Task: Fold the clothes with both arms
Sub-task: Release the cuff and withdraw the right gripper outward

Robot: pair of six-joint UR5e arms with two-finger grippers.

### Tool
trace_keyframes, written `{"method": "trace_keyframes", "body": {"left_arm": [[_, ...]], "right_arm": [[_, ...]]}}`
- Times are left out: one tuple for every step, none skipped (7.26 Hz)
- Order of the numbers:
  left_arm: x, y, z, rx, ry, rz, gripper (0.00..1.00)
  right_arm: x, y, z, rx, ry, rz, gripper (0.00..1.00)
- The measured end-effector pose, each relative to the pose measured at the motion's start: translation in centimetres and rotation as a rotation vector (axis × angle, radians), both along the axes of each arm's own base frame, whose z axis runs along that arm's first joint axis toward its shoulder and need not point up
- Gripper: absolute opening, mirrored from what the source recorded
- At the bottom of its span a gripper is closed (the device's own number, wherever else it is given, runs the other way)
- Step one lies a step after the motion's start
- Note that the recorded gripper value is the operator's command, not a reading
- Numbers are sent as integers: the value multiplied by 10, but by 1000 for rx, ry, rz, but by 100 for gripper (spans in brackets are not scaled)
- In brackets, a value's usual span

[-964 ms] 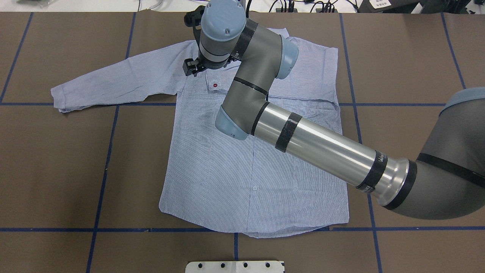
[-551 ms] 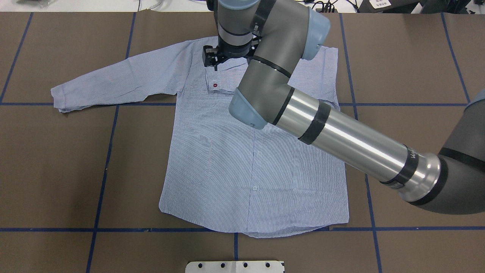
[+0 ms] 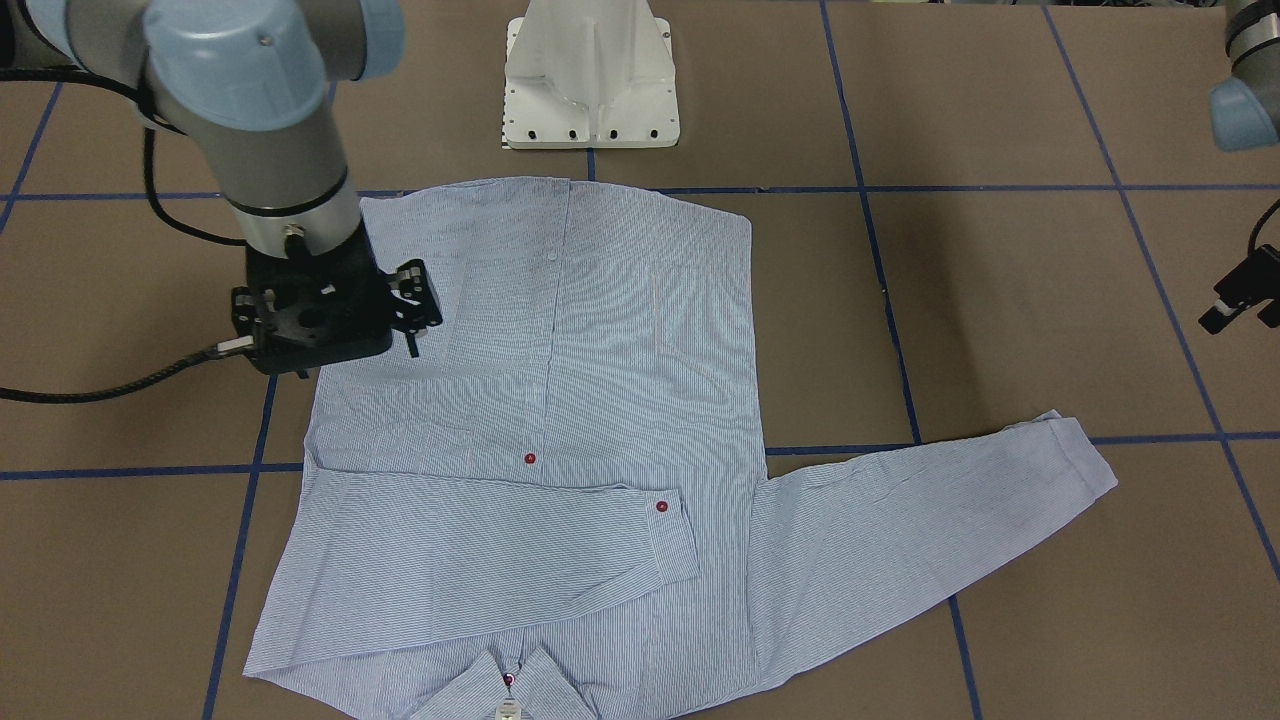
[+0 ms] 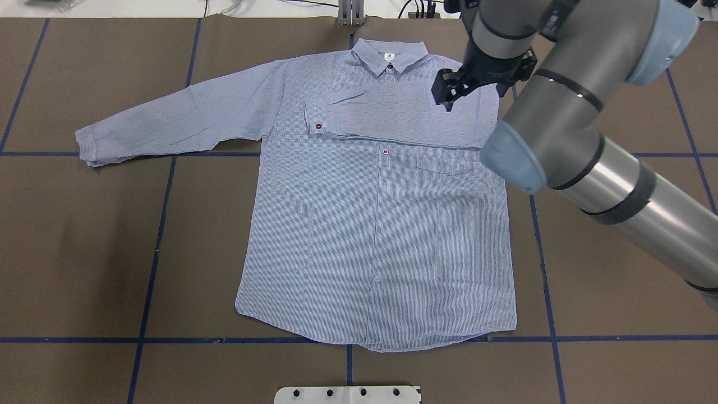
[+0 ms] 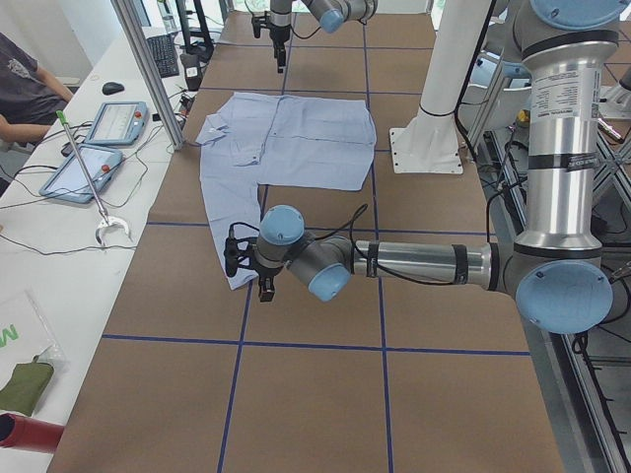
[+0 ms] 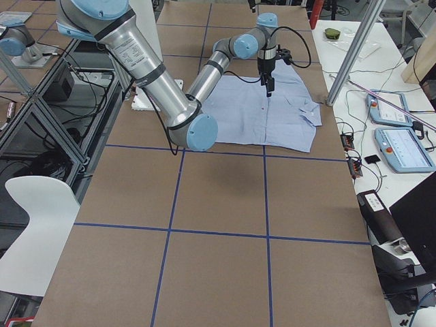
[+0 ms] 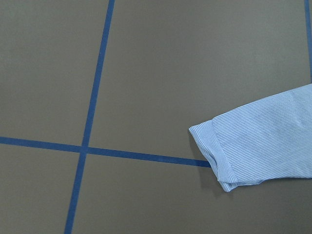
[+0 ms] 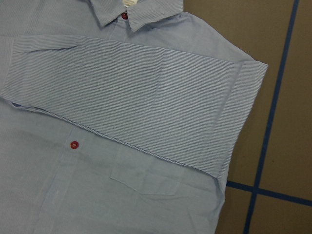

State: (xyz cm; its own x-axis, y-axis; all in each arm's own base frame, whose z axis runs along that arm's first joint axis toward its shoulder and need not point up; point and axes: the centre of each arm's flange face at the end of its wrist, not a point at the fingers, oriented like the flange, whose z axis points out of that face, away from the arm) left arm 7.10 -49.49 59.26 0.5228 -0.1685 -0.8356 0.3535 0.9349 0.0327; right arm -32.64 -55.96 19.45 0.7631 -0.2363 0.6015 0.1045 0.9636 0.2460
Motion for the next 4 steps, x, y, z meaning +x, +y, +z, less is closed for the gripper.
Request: {"method": "trace_keyframes", "body": {"left_arm": [[32, 2, 7, -19, 19, -37, 99], [59, 4, 8, -37, 31, -61, 98], [80, 0, 5, -51, 39, -76, 97], [97, -9, 3, -59, 41, -90, 97]], "right_arm": [[39, 3, 22, -14, -6, -24, 100], [70, 8, 45, -20, -14, -47, 100], [94, 13, 65, -27, -26, -70, 100], [110, 21, 81, -34, -42, -88, 100]]}}
